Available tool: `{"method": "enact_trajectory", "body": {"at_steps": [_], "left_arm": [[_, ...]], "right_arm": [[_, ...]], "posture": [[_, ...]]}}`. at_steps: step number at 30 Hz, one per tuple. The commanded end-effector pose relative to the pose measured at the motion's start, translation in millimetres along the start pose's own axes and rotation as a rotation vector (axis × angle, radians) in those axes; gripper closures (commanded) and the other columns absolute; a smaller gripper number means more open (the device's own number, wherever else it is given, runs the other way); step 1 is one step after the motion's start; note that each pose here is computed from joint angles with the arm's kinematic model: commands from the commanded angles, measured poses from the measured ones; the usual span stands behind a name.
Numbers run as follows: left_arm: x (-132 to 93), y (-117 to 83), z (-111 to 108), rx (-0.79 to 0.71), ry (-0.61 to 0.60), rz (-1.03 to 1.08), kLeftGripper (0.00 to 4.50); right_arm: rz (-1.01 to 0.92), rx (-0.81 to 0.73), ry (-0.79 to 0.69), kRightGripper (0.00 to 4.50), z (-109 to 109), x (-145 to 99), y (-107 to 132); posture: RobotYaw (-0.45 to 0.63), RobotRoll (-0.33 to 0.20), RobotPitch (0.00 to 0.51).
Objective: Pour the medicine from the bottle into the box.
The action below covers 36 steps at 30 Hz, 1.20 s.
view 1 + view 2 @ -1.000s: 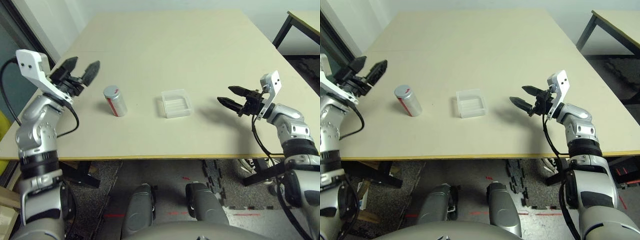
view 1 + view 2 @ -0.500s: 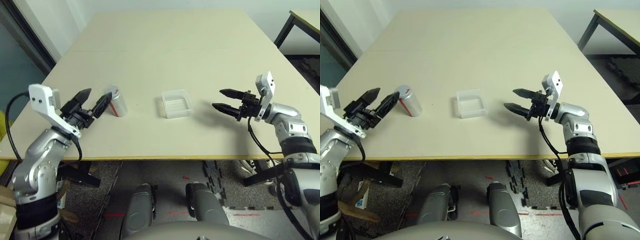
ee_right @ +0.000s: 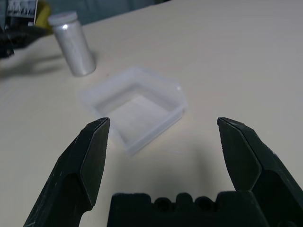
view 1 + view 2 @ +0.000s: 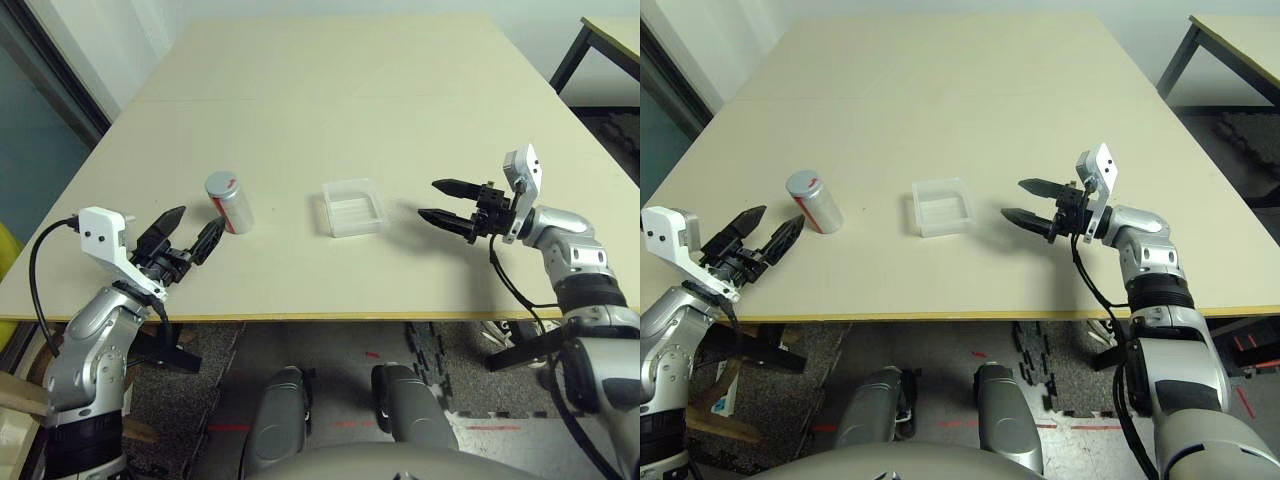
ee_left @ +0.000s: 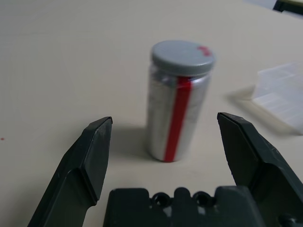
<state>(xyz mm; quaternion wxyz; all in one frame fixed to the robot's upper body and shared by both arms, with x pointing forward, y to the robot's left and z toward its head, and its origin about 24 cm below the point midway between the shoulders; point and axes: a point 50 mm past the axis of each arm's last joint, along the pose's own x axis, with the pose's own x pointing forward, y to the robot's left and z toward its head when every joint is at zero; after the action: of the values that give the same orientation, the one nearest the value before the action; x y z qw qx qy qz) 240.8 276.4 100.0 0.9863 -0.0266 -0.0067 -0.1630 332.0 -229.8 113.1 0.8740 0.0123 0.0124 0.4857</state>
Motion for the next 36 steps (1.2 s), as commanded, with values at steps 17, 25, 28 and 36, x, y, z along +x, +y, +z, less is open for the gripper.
{"method": "enact_trajectory", "body": {"at_steps": [17,25,28,36], "left_arm": [[49,-4,-18,0.067,-0.005,-0.096,0.05],[64,-6,-18,0.084,-0.023,-0.109,0.05],[69,-5,-20,0.069,-0.025,-0.091,0.05],[77,-5,-25,0.067,-0.012,-0.094,0.05]], "right_arm": [[-0.042,-0.005,-0.026,0.0,9,-10,4],[-0.046,-0.006,-0.029,0.0,11,-9,4],[-0.043,-0.005,-0.039,0.0,12,-8,5],[-0.047,0.003,-0.054,0.0,13,-7,7]], "posture": [[-0.15,0.0,0.101],[-0.16,0.0,0.098],[-0.17,0.0,0.097],[-0.18,0.0,0.096]]}}
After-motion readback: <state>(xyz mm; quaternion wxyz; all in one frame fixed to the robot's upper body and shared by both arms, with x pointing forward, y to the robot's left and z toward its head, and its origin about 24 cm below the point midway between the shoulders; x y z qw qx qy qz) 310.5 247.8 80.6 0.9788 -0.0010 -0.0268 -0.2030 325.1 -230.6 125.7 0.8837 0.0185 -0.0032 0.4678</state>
